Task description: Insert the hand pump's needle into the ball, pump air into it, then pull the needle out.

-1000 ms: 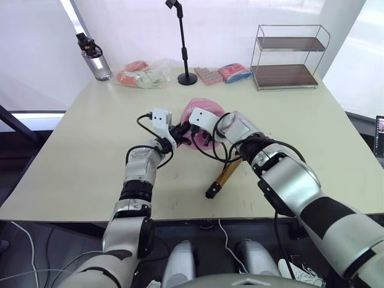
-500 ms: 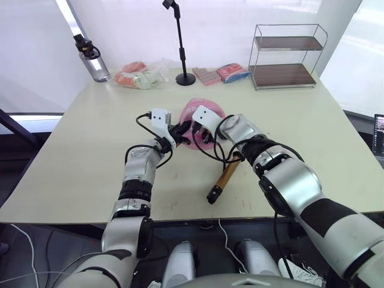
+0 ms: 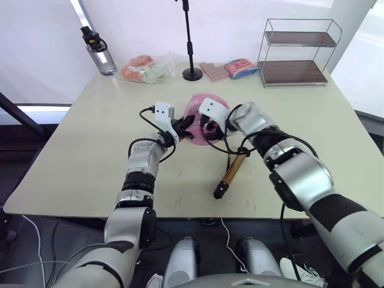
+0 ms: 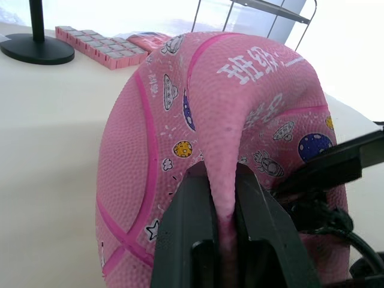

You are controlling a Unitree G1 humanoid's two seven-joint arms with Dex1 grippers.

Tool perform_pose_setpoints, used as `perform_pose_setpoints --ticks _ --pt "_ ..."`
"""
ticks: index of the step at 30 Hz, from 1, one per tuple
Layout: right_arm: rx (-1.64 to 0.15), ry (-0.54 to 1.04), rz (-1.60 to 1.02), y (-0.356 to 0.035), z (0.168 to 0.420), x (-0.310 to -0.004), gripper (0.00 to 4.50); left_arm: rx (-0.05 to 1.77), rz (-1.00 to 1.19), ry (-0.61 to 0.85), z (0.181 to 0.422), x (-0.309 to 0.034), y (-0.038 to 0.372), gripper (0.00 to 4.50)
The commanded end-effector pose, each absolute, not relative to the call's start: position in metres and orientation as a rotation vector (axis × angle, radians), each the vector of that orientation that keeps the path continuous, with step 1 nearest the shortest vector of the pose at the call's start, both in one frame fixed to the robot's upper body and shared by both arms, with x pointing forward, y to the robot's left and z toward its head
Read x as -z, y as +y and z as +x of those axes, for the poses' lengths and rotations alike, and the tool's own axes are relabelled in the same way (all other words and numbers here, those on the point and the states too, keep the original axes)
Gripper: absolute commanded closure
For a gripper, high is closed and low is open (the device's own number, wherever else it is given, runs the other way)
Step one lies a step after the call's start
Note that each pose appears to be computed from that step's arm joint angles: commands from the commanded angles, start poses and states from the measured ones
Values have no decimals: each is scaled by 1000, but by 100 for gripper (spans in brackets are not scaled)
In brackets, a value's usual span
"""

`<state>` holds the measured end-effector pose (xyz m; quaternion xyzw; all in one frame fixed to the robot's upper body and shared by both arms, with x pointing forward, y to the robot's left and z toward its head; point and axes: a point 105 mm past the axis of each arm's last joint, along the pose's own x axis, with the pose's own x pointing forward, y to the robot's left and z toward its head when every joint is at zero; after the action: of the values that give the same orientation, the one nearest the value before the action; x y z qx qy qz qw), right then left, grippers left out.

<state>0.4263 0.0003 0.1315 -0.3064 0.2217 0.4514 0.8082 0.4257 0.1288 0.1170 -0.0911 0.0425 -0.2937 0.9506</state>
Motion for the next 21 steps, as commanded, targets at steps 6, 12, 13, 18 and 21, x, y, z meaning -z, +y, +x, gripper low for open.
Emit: perform_pose_setpoints --ticks 6,12,13,18,21 --pt "-965 191 -588 -31 418 -188 127 640 -177 248 415 -73 114 450" --pt "-973 14 -415 -60 390 -214 127 656 -169 241 417 -77 110 450" --pt "-969 -1 -399 -66 385 -215 127 657 -168 239 417 -77 110 450" --pt "-882 -171 -268 -98 355 -228 127 666 -164 233 416 -79 108 450" --pt "-884 -153 -218 -115 338 -218 127 678 -154 231 415 -80 106 450"
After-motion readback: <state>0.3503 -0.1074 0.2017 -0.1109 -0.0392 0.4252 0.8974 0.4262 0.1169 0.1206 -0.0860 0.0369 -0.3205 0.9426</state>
